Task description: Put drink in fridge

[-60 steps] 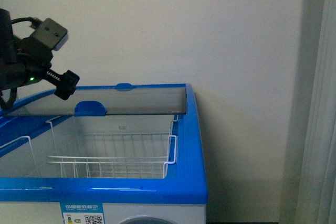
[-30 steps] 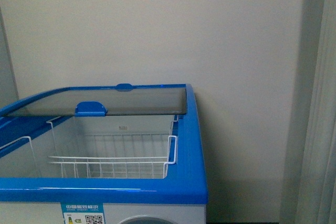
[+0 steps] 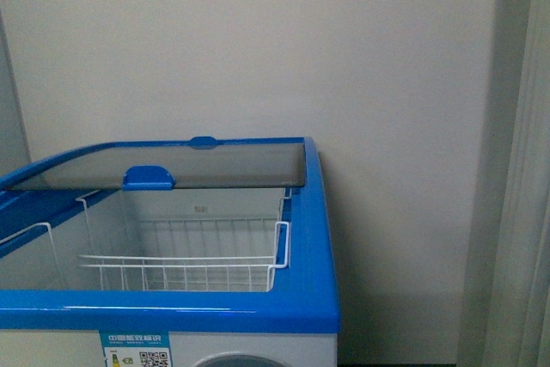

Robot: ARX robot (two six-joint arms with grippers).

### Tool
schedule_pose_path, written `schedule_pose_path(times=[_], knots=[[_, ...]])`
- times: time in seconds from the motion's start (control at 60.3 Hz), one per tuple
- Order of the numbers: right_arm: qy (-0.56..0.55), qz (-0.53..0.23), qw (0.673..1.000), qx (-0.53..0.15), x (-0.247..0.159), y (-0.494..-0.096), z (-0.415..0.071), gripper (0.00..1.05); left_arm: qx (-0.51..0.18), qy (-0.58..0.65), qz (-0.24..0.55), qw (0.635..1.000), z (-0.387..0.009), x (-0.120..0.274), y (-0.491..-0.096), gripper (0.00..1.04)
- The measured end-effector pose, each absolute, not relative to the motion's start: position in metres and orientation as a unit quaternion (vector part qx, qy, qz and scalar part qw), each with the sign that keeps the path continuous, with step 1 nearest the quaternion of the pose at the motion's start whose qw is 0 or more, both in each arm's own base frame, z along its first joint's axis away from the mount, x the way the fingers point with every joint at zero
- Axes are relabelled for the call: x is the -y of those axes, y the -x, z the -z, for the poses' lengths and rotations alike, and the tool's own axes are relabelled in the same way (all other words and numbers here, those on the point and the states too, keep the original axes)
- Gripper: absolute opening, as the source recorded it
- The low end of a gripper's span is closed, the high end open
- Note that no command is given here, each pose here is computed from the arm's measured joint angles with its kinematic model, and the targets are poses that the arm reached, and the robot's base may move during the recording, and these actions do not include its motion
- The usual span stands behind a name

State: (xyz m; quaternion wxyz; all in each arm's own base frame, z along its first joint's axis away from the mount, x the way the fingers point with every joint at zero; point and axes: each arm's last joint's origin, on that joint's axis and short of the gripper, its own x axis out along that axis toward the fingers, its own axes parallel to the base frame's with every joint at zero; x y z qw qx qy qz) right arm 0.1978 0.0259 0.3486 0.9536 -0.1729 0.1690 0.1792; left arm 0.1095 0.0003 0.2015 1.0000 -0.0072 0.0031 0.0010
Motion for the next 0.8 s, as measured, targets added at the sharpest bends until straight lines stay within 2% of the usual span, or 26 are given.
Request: schedule_pose_path(times=[0.017, 0.182, 0.299, 0.382, 0.614, 0.796], knots=[[0.204, -0.187, 0.947, -0.165, -0.031, -0.209, -0.352, 0.36, -0.004, 0.007, -0.001, 1.0, -0.199, 0.0, -0.109, 0.02], [0.374, -0.237, 0.883, -0.155, -0.067, -0.263, -0.365, 0.36, -0.006, 0.005, 0.0, 1.0, -0.191, 0.0, -0.099, 0.03], [0.515, -0.285, 0.794, -0.152, -0.115, -0.311, -0.356, 0.36, 0.001, 0.005, -0.001, 1.0, -0.187, 0.0, -0.098, 0.03], [0.556, -0.314, 0.758, -0.136, -0.154, -0.338, -0.348, 0.36, -0.002, 0.005, -0.001, 1.0, -0.183, 0.0, -0.098, 0.03], [0.571, -0.342, 0.738, -0.111, -0.221, -0.373, -0.333, 0.36, -0.002, 0.005, -0.001, 1.0, -0.178, 0.0, -0.098, 0.03], [0.568, -0.349, 0.739, -0.091, -0.263, -0.402, -0.308, 0.36, 0.0, 0.005, -0.001, 1.0, -0.167, 0.0, -0.097, 0.03]])
